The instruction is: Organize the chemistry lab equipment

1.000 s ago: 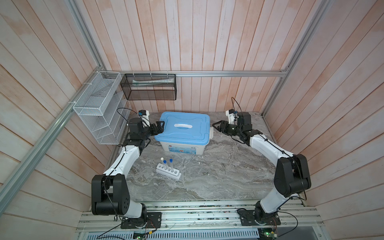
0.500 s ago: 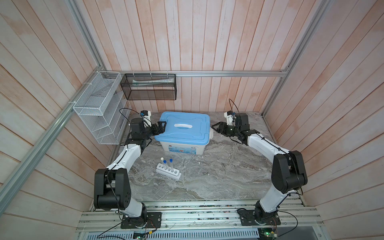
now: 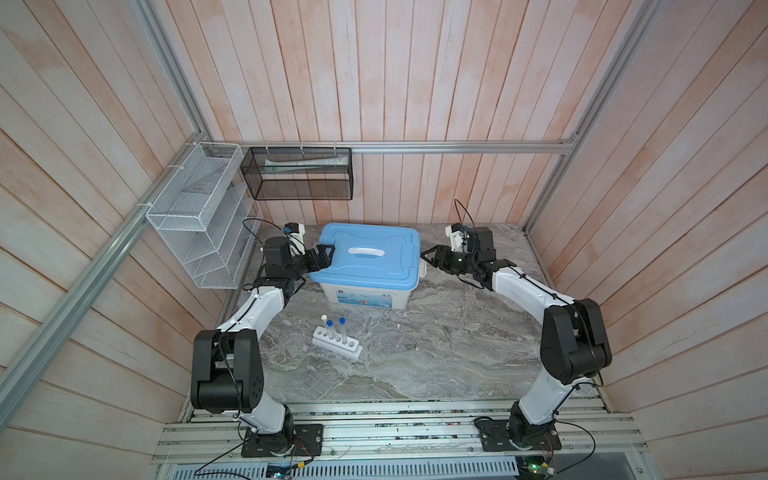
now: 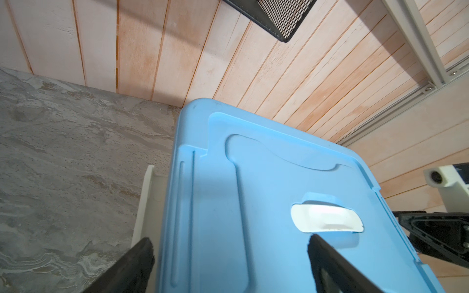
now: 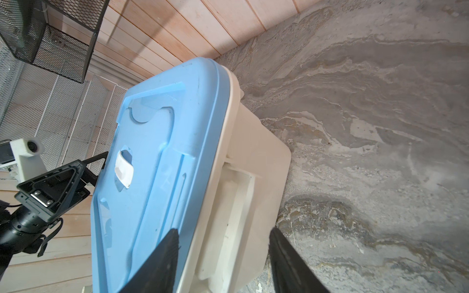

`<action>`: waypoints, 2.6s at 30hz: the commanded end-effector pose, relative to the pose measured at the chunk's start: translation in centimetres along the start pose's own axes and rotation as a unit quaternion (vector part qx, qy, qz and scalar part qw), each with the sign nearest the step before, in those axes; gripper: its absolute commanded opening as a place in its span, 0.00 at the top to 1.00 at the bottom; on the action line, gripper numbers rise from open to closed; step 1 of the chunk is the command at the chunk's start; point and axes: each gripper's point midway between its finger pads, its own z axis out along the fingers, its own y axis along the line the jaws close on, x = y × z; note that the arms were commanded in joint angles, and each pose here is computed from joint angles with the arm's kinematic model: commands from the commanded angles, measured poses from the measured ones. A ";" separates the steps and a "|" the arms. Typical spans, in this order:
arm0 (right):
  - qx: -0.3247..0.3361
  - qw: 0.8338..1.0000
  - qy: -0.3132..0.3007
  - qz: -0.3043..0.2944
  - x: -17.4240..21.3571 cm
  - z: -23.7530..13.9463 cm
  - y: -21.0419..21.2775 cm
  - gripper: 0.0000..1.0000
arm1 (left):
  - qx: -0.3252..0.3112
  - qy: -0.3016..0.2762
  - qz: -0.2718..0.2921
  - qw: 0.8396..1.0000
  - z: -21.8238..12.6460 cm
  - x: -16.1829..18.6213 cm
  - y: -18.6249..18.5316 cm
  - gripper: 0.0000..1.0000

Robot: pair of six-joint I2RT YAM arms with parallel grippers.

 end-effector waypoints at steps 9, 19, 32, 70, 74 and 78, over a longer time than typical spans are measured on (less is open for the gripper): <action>-0.001 1.000 -0.001 -0.009 -0.2 0.5 0.6 0.41 | 0.030 0.005 0.012 0.999 1.3 0.1 -2.2 0.04; 0.000 1.000 0.000 -0.010 -0.2 0.5 0.6 0.41 | -0.007 -0.007 0.048 0.999 0.0 -1.5 -2.2 0.04; 0.008 1.000 0.005 -0.015 0.5 0.1 0.3 0.40 | -0.004 -0.045 0.161 0.986 -3.3 -5.3 -8.8 0.04; -0.059 0.998 -0.020 -0.001 1.6 -0.7 0.3 0.13 | 0.022 0.073 0.203 0.976 5.6 5.0 -10.2 0.05; -0.067 0.998 -0.019 0.005 1.8 -0.5 0.2 0.13 | 0.025 0.078 0.199 0.977 5.7 5.4 -10.2 0.05; -0.078 0.997 -0.013 0.012 2.0 0.1 0.3 0.13 | 0.028 0.077 0.196 0.977 5.7 5.5 -10.3 0.05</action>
